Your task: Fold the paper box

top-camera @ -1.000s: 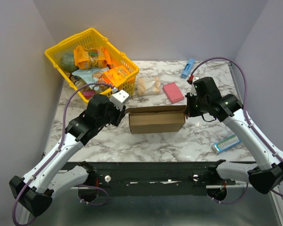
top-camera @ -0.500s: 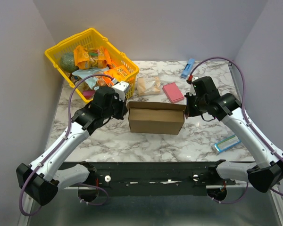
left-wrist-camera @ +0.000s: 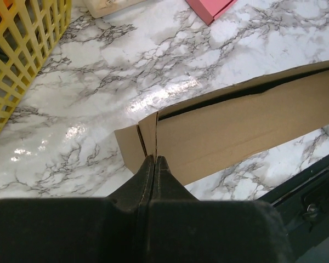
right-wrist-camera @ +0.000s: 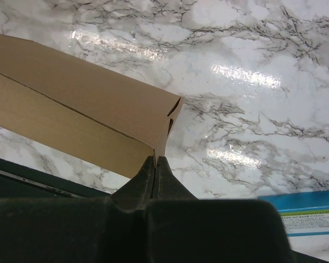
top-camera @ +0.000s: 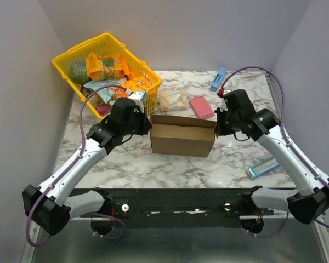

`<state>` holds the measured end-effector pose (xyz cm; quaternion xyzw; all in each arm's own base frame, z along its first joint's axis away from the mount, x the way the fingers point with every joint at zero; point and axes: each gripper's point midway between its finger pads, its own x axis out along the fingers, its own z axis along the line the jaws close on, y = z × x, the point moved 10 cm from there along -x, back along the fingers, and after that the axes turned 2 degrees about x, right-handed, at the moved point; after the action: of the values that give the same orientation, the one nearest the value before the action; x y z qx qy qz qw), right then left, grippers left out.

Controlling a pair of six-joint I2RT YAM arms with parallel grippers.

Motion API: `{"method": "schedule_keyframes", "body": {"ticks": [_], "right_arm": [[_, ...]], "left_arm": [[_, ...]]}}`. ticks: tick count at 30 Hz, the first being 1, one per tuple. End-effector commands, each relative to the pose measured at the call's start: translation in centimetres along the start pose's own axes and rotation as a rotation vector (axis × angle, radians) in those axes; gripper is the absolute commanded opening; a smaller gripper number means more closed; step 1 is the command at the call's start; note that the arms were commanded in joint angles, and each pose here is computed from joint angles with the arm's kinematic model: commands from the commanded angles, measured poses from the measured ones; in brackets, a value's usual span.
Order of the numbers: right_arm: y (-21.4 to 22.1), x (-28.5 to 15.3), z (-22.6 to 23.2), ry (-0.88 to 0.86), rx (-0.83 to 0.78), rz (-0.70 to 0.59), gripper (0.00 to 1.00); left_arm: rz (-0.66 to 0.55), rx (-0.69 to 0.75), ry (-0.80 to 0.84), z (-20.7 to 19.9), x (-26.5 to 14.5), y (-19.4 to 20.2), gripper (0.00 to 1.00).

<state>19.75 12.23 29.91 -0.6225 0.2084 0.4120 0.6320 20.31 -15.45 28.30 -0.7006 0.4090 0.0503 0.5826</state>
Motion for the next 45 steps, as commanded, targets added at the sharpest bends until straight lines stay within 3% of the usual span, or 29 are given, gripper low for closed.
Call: {"method": "schedule_keyframes", "body": {"ticks": [1, 18, 33, 45], "right_arm": [[0.3, 0.7, 0.5, -0.047, 0.005, 0.005, 0.01], [0.4, 0.6, 0.5, -0.049, 0.005, 0.004, 0.01], [0.4, 0.7, 0.5, -0.049, 0.005, 0.005, 0.01], [0.1, 0.5, 0.6, -0.054, 0.012, -0.007, 0.01]], "left_arm": [[-0.015, -0.08, 0.114, -1.4, 0.7, -0.2, 0.0], [0.001, -0.003, 0.026, 0.0, 0.8, 1.2, 0.0], [0.02, -0.041, 0.034, 0.4, 1.6, 2.9, 0.0], [0.052, 0.094, 0.03, 1.6, 2.4, 6.7, 0.0]]}}
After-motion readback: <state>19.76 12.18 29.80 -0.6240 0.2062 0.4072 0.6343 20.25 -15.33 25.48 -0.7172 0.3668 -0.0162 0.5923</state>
